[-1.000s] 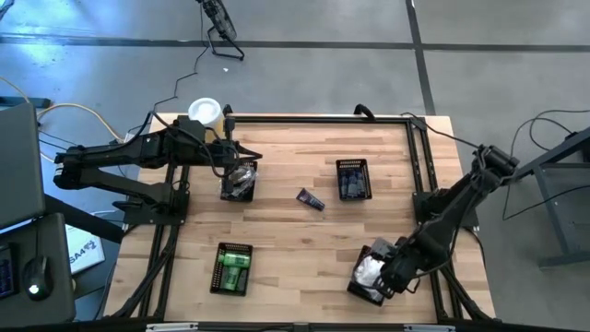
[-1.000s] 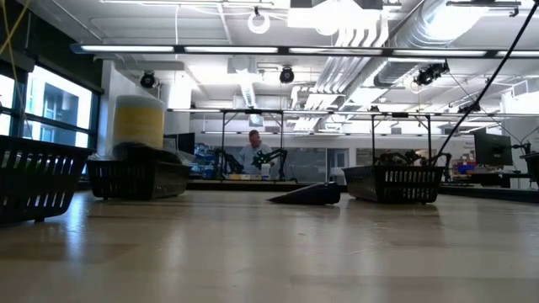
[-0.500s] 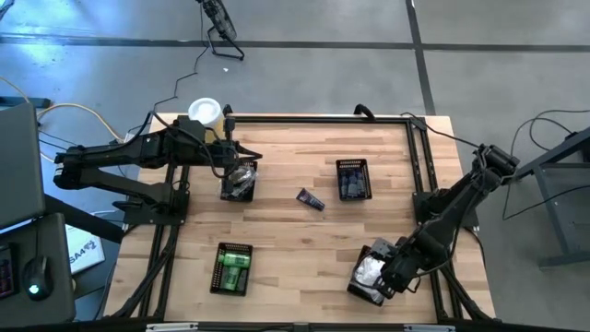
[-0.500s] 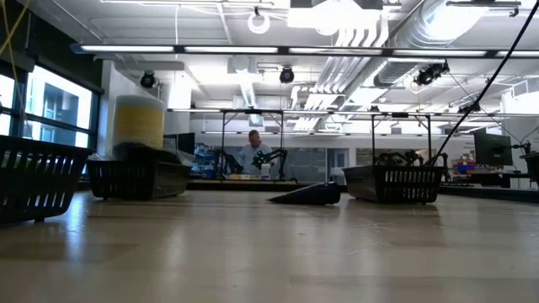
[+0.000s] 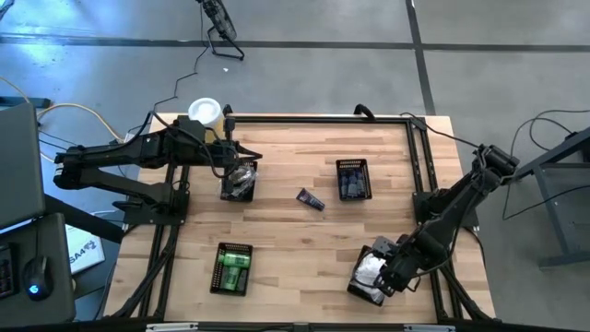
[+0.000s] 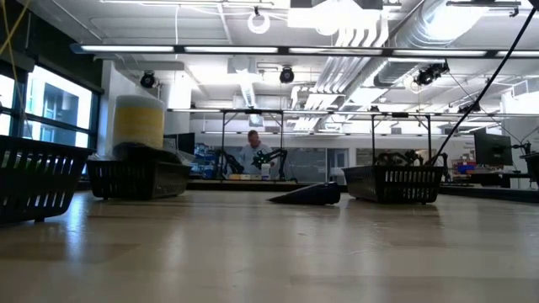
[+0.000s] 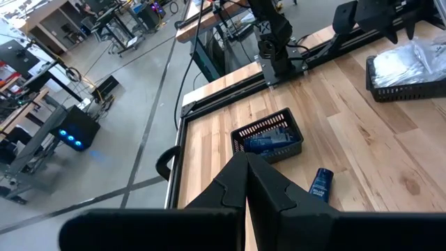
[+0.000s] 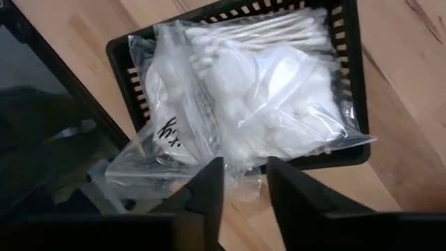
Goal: Pick & Place Travel size toiletries
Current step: Adjust the bottom right black basket, then put the blue shave cream into the top right black basket
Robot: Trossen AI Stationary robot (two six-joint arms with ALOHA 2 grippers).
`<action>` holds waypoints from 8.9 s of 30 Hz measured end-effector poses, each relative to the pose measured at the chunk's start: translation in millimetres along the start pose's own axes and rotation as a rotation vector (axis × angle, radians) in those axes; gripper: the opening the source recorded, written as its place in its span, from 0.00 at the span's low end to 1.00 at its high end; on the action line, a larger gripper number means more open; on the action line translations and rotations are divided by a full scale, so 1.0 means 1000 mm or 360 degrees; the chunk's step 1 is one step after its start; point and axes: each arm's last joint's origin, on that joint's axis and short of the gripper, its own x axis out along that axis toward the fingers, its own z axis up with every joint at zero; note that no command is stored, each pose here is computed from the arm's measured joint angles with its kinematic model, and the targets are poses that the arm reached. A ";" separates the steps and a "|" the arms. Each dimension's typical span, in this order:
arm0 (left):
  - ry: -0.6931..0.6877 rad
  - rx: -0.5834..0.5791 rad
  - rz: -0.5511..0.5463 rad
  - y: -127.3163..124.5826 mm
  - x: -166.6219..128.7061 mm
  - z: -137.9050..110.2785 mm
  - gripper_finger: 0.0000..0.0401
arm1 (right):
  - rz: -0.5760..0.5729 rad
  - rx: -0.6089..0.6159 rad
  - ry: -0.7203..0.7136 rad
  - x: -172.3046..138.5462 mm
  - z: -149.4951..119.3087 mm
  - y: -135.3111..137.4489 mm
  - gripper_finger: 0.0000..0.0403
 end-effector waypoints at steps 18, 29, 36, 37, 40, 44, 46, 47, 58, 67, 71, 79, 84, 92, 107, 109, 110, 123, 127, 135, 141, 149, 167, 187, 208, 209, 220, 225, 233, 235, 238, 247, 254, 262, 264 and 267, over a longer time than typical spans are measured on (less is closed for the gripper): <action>0.0000 -0.0002 0.0000 0.000 0.000 0.000 0.00 | 0.0264 -0.0028 0.0048 -0.044 0.007 -0.012 0.19; 0.0001 -0.0012 -0.0001 0.000 0.000 0.000 0.00 | 0.0125 0.0026 0.0135 -0.037 0.007 -0.016 0.01; 0.0001 -0.0006 -0.0001 0.000 0.000 0.000 0.00 | 0.0117 0.0044 0.0091 -0.025 -0.007 -0.007 0.00; 0.0001 -0.0004 -0.0001 0.000 0.000 0.000 0.00 | 0.0146 0.0045 0.0038 -0.025 -0.006 -0.005 0.00; 0.0001 -0.0003 -0.0001 0.000 0.000 0.000 0.00 | 0.0269 0.0049 -0.0116 -0.027 0.000 0.002 0.00; 0.0001 0.0001 -0.0001 0.000 0.000 0.000 0.00 | 0.0385 0.0021 -0.0232 -0.029 0.012 0.008 0.00; 0.0001 0.0001 -0.0001 0.000 0.000 0.000 0.00 | 0.0387 -0.0006 -0.0230 -0.026 0.020 0.010 0.00; 0.0001 0.0000 -0.0001 0.000 0.000 0.000 0.00 | 0.0367 -0.0024 -0.0213 -0.023 0.025 0.010 0.00; 0.0001 -0.0017 -0.0001 0.000 0.000 0.000 0.00 | 0.0472 -0.0276 -0.0121 0.009 0.092 0.019 0.00; 0.0002 -0.0017 -0.0001 0.000 0.000 0.000 0.00 | 0.0392 -0.0369 0.0092 0.047 0.109 0.017 0.00; 0.0002 -0.0017 -0.0001 0.000 0.000 0.000 0.00 | 0.0374 -0.0440 0.0162 0.059 0.111 0.023 0.00; 0.0003 -0.0012 -0.0001 0.000 0.000 0.000 0.00 | 0.0382 -0.0617 0.0148 0.054 0.116 0.032 0.00; 0.0003 -0.0012 -0.0001 0.000 0.000 0.000 0.00 | 0.0376 -0.0668 0.0160 0.054 0.115 0.031 0.00; 0.0009 -0.0017 -0.0004 0.000 0.000 -0.001 0.00 | 0.0370 -0.0780 0.0285 0.071 0.115 0.030 0.00; 0.0077 -0.0088 -0.0039 -0.003 0.000 -0.005 0.00 | 0.0404 -0.0881 0.0447 0.071 0.098 0.032 0.00; 0.0077 -0.0088 -0.0038 -0.003 0.000 -0.005 0.00 | 0.0377 -0.0876 0.0461 0.072 0.094 0.031 0.00; 0.0077 -0.0088 -0.0038 -0.003 0.000 -0.005 0.00 | 0.0364 -0.0871 0.0440 0.072 0.094 0.032 0.00; 0.0074 -0.0088 -0.0038 -0.002 0.000 -0.005 0.00 | 0.0216 -0.0585 -0.0123 -0.004 0.097 0.016 0.00; 0.0075 -0.0088 -0.0038 -0.002 0.000 -0.005 0.00 | 0.0095 -0.0520 -0.0072 -0.007 0.081 0.010 0.00; 0.0075 -0.0088 -0.0038 -0.002 0.000 -0.005 0.00 | -0.0028 -0.0372 -0.0012 -0.002 0.046 0.012 0.00; 0.0074 -0.0088 -0.0038 -0.002 0.000 -0.004 0.00 | -0.0097 -0.0237 0.0000 -0.003 0.020 0.011 0.00; 0.0074 -0.0088 -0.0038 -0.002 0.000 -0.004 0.00 | -0.0194 0.0017 -0.0102 -0.025 -0.018 -0.006 0.00; 0.0073 -0.0088 -0.0037 -0.002 0.000 -0.004 0.00 | -0.0267 0.0430 -0.0068 0.032 -0.046 -0.052 0.00; 0.0075 -0.0088 -0.0037 -0.002 0.000 -0.005 0.00 | -0.0172 0.0416 -0.0281 0.035 -0.040 -0.051 0.00; 0.0075 -0.0087 -0.0038 -0.002 0.000 -0.005 0.00 | -0.0253 0.0471 -0.0104 0.005 -0.039 -0.054 0.00; 0.0076 -0.0081 -0.0038 -0.003 0.000 -0.005 0.00 | -0.0252 0.0470 -0.0123 -0.002 -0.038 -0.055 0.00; 0.0075 -0.0076 -0.0038 -0.002 0.000 -0.005 0.00 | 0.0059 0.0403 -0.0504 -0.075 -0.028 -0.058 0.00; 0.0075 -0.0076 -0.0038 -0.002 0.000 -0.005 0.00 | 0.0218 0.0287 -0.0910 -0.086 -0.020 -0.059 0.00; 0.0101 -0.0078 -0.0051 -0.004 0.006 -0.006 0.00 | 0.0233 0.0168 -0.1190 -0.090 0.011 -0.049 0.00; 0.0101 -0.0085 -0.0051 -0.004 0.011 -0.005 0.00 | 0.0250 0.0105 -0.1192 -0.092 0.023 -0.043 0.00; 0.0137 -0.0082 -0.0070 -0.006 0.015 -0.008 0.00 | 0.0279 0.0023 -0.1233 -0.096 0.045 -0.037 0.00; 0.0118 -0.0105 -0.0107 -0.007 0.018 -0.008 0.00 | 0.0316 -0.0146 -0.1195 -0.103 0.103 -0.040 0.00; 0.0126 -0.0126 -0.0112 -0.007 0.018 -0.008 0.00 | 0.0251 -0.0218 -0.1048 -0.088 0.140 -0.047 0.00; 0.0113 -0.0127 -0.0105 -0.007 0.017 -0.007 0.00 | 0.0216 -0.0277 -0.0856 -0.060 0.171 -0.046 0.00; 0.0106 -0.0128 -0.0102 -0.006 0.016 -0.007 0.00 | 0.0197 -0.0295 -0.0818 -0.055 0.179 -0.043 0.00; 0.0107 -0.0127 -0.0102 -0.006 0.016 -0.007 0.00 | 0.0162 -0.0328 -0.0756 -0.050 0.192 -0.039 0.00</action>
